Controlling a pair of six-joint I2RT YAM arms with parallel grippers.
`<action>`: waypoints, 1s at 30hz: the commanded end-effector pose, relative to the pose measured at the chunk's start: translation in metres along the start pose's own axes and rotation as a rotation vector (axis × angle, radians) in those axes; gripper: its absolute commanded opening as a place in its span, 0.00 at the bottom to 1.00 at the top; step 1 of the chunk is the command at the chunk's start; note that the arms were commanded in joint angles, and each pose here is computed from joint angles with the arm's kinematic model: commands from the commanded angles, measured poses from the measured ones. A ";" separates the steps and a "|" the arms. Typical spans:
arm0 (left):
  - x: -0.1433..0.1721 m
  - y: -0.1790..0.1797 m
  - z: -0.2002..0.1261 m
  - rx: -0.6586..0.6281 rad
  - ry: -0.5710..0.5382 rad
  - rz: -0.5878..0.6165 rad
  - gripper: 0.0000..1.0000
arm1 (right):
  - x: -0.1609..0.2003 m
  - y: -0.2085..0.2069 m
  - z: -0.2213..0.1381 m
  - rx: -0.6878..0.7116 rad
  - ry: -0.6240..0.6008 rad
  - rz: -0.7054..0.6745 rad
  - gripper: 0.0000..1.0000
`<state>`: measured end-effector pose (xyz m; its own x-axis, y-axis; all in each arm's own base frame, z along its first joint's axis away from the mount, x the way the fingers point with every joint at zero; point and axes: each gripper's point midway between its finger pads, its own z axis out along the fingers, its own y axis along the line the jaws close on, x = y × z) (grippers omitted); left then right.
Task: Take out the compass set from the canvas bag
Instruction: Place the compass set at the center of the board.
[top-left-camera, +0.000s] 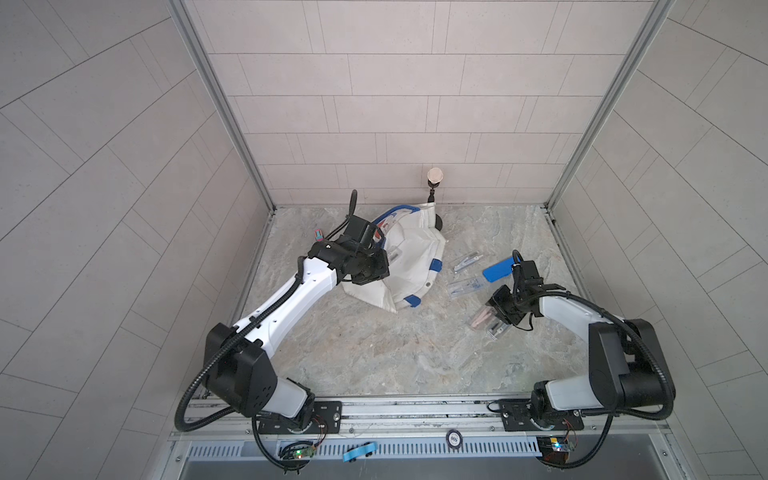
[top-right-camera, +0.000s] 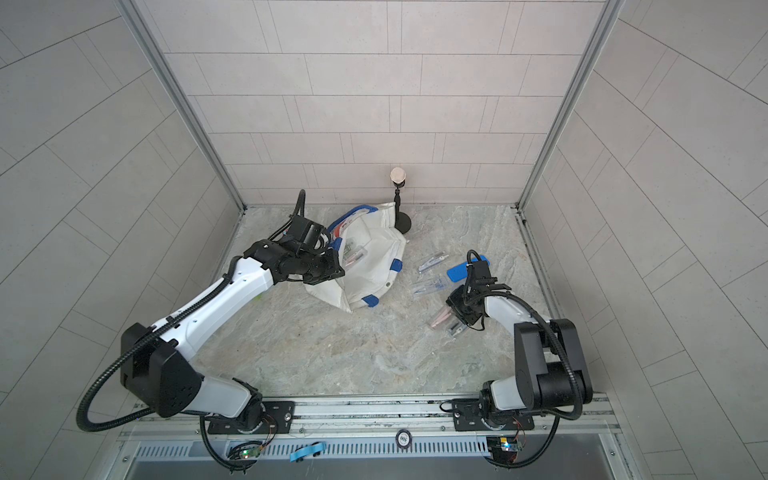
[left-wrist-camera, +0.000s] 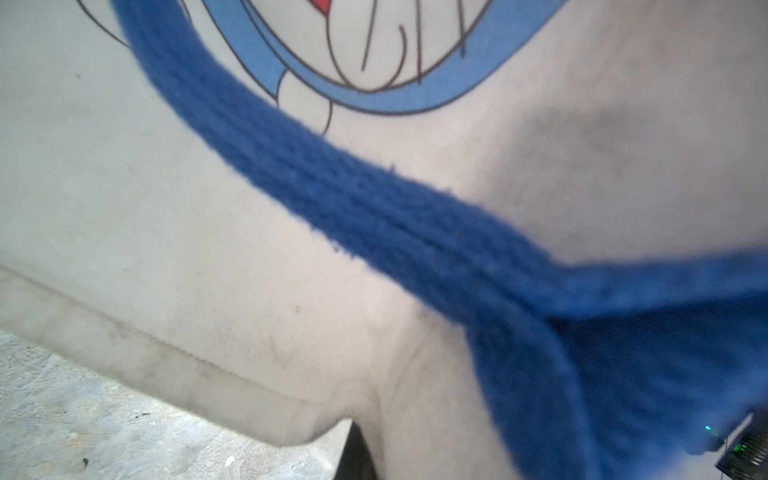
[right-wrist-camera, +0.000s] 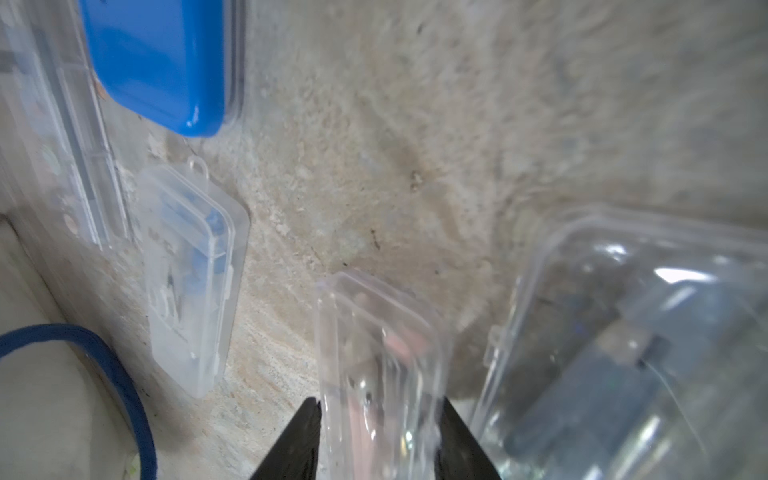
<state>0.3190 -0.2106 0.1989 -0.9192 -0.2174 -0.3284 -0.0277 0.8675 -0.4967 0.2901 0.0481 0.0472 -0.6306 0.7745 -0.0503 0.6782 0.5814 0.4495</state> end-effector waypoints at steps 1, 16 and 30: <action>-0.005 -0.004 -0.015 0.018 -0.040 0.017 0.00 | -0.013 0.016 -0.051 -0.024 -0.108 -0.025 0.50; 0.015 0.011 -0.020 -0.020 0.003 0.087 0.00 | 0.124 0.238 -0.042 -0.384 0.081 -0.277 0.42; 0.015 0.003 -0.017 -0.009 -0.015 0.057 0.00 | 0.167 0.319 0.086 -0.447 0.216 -0.093 0.48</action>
<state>0.2996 -0.2012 0.1985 -0.9224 -0.1603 -0.3515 0.0174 0.8917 -0.4523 0.4201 0.3583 0.0824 -0.7906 0.6121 0.0160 0.4304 0.5369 0.7256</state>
